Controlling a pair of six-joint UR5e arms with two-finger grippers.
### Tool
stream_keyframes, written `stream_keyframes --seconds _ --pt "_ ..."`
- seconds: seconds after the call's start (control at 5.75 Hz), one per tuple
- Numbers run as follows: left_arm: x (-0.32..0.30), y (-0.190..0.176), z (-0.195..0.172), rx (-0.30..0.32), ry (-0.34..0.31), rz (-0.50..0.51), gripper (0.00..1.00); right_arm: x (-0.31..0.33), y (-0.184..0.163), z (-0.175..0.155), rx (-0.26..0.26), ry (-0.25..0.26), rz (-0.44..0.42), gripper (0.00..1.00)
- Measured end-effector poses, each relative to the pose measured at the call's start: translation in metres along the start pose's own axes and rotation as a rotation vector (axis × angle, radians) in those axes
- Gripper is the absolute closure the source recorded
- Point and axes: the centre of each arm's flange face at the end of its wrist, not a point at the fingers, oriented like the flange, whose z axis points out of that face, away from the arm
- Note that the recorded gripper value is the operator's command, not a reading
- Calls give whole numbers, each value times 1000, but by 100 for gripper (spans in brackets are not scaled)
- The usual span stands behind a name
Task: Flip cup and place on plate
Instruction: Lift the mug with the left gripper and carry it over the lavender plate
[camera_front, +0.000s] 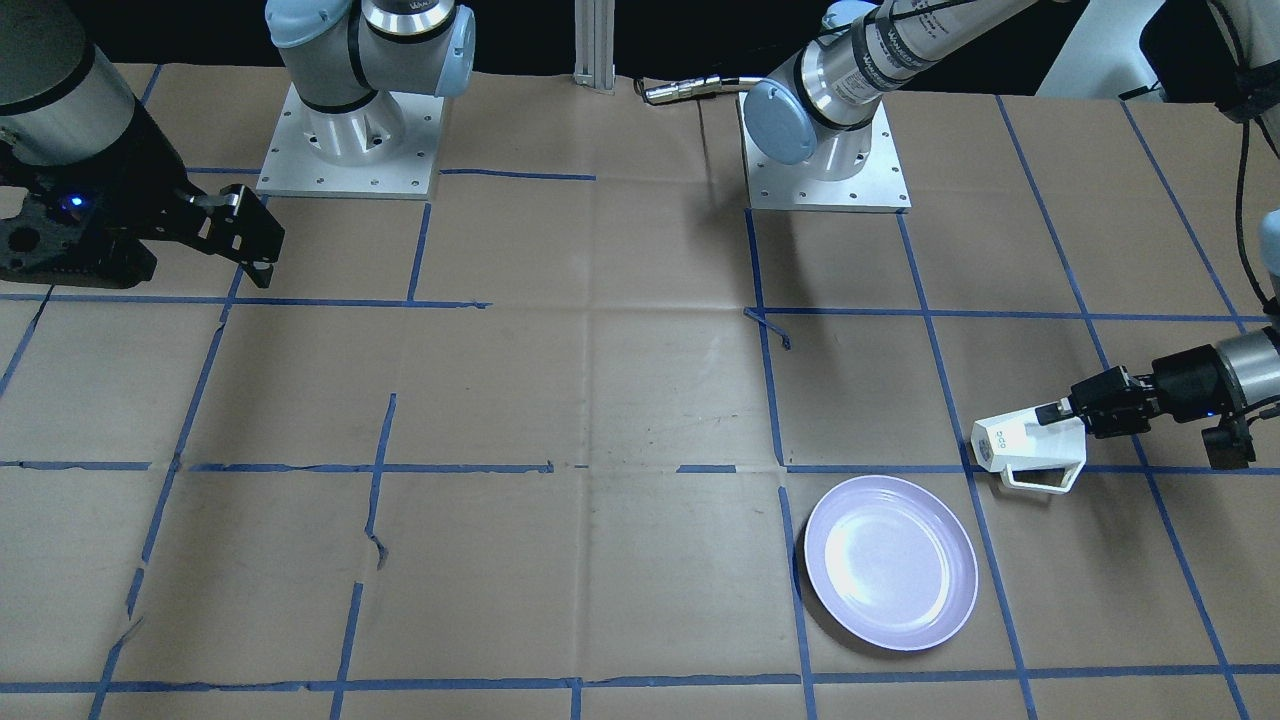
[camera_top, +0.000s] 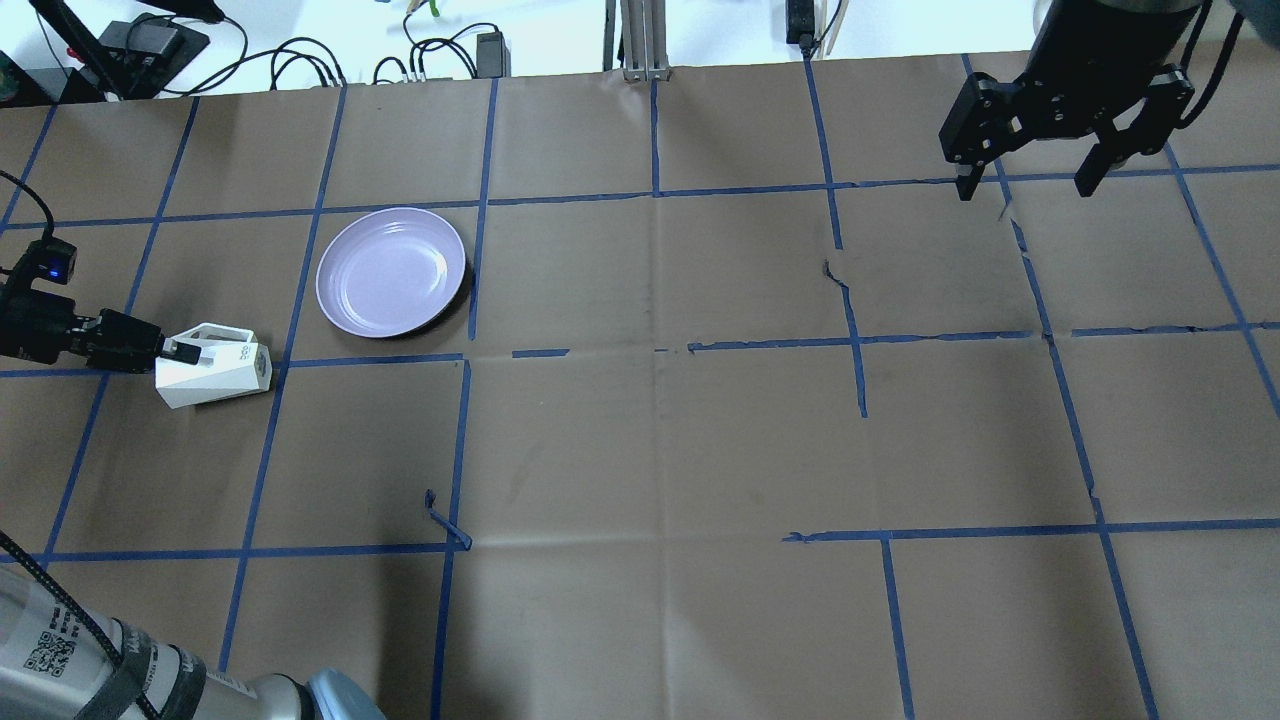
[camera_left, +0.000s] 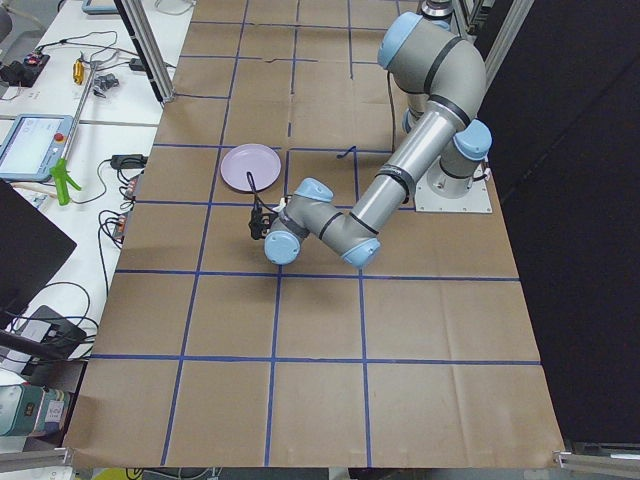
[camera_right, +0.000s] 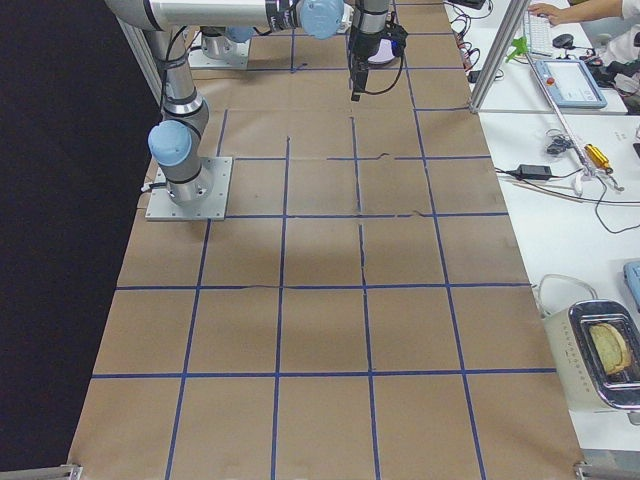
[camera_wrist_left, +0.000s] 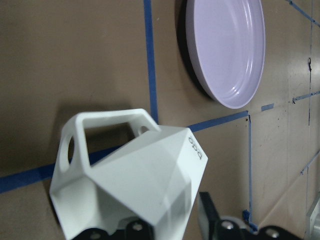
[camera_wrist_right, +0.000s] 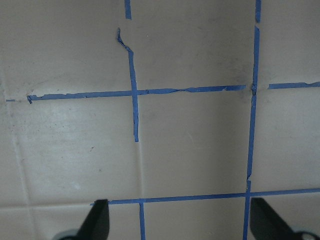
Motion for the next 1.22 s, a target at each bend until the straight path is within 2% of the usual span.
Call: stream_keyframes --seconds 0.35,0.52,0.7,0.87,1.22 --pt "52 -20 -16 32 -50 18 100 0 0 0 0 0 0 0" --pt "91 -34 -20 37 -92 10 100 0 0 0 0 0 0 0" --pt "137 -55 -14 15 -163 22 100 0 0 0 0 0 0 0" --pt "186 -78 6 -27 -273 61 100 0 0 0 0 0 0 0" --pt "268 -113 70 -130 -539 230 100 0 0 0 0 0 0 0"
